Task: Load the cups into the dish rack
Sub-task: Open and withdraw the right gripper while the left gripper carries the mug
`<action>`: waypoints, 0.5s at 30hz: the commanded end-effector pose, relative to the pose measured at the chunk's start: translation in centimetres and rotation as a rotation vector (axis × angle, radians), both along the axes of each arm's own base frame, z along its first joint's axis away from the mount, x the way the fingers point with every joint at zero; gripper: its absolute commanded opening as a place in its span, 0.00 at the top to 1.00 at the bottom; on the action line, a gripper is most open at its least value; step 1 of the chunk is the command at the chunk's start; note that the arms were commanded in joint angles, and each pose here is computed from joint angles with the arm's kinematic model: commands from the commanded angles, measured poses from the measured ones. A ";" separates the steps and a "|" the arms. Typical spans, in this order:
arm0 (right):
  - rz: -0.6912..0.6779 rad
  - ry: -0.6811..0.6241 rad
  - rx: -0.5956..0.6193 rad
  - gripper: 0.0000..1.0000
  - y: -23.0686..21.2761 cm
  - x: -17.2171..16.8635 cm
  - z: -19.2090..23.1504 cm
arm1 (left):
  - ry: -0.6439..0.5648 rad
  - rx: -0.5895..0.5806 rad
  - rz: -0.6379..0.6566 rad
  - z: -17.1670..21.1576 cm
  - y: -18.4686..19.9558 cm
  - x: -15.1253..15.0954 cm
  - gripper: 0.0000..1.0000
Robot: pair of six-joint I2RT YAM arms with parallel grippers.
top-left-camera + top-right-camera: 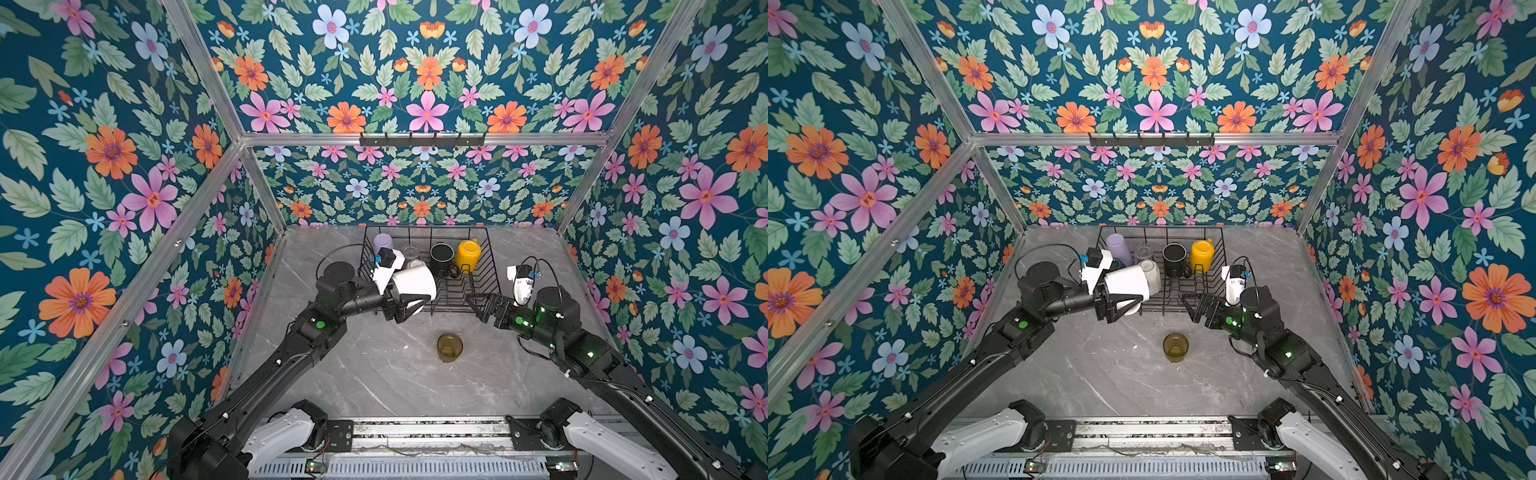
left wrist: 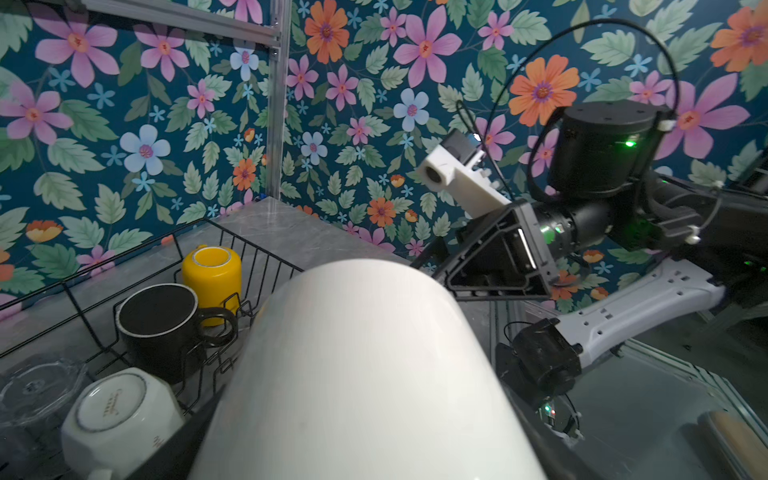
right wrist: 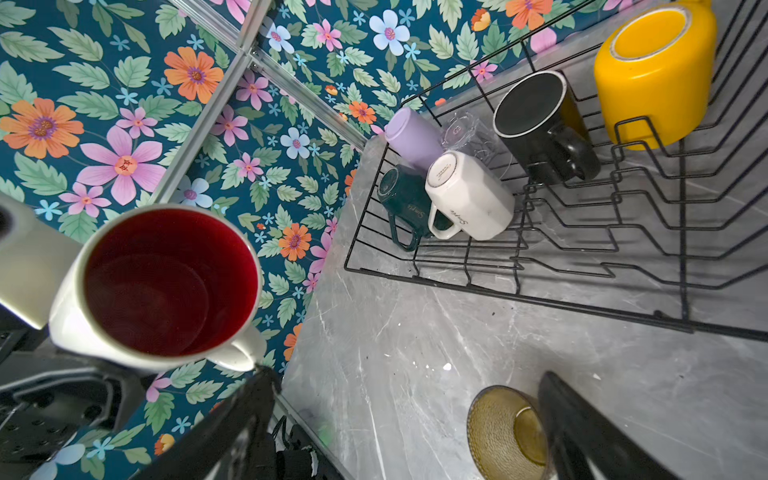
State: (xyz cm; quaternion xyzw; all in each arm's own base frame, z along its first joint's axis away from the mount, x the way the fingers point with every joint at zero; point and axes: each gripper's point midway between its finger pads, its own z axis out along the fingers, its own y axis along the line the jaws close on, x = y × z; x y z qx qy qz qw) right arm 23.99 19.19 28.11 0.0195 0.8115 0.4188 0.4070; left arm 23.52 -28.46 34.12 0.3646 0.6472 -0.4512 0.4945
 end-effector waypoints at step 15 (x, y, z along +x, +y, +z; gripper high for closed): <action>-0.066 -0.046 -0.036 0.01 -2.1 -0.8 0.0 | 0.191 0.408 0.273 -6.6 -1.9 11.2 1.00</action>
